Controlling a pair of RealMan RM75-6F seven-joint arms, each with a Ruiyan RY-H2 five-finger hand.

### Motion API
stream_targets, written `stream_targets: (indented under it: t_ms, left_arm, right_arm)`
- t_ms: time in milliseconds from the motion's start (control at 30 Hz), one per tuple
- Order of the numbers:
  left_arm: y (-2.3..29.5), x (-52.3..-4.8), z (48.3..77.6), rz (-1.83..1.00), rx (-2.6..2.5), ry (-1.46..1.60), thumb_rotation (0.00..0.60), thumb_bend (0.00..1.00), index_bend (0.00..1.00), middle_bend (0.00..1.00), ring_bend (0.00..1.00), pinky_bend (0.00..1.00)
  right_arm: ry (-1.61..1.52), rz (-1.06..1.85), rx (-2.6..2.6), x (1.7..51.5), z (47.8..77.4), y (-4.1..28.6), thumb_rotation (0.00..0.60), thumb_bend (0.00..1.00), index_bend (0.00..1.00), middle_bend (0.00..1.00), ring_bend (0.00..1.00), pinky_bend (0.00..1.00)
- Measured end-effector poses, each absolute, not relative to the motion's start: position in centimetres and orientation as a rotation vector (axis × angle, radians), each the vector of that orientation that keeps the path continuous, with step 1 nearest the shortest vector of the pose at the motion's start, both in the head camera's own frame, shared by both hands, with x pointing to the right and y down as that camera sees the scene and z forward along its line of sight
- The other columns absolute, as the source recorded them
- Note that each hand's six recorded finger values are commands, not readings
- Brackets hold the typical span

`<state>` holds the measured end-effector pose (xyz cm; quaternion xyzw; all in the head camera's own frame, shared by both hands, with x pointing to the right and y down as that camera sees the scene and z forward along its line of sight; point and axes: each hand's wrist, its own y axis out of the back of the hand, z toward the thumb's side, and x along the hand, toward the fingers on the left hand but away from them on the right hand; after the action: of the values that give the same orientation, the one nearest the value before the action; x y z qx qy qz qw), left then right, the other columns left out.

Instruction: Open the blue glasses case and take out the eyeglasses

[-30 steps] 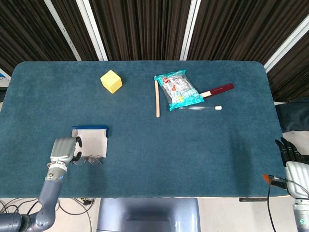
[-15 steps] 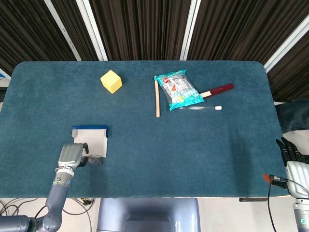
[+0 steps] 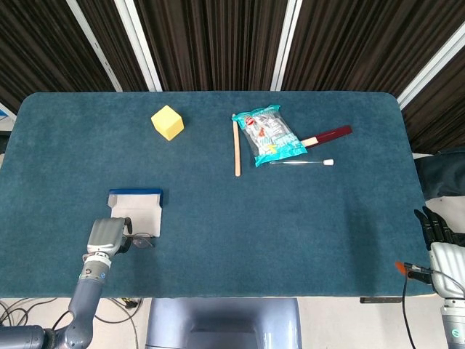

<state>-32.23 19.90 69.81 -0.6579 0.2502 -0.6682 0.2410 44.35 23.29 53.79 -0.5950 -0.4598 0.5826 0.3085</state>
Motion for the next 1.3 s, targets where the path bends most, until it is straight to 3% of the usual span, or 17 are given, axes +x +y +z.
stream_targets:
  t_ms: [300,667,1300]
  left_arm:
    - [20.1,-32.4,70.1,-1.839,-1.796,0.675,0.600,0.36,0.53,1.00,1.00,1.00]
    - [20.4,-31.9,70.6,-1.841,-1.807,0.659,0.600,0.46,0.63,1.00,1.00,1.00]
    - [18.5,-28.7,68.9,-1.728,-1.856,0.718,0.600,0.46,0.63,1.00,1.00,1.00]
  right_arm:
    - [-1.219,1.541,-1.574,44.4,53.8,23.2,0.600,0.17,0.00,0.00,0.00,0.18]
    - [-1.220,1.539,-1.575,44.4,53.8,23.2,0.600,0.17,0.00,0.00,0.00,0.18]
    - [-1.223,1.536,-1.574,44.3,53.7,23.2,0.600,0.17,0.00,0.00,0.00,0.18]
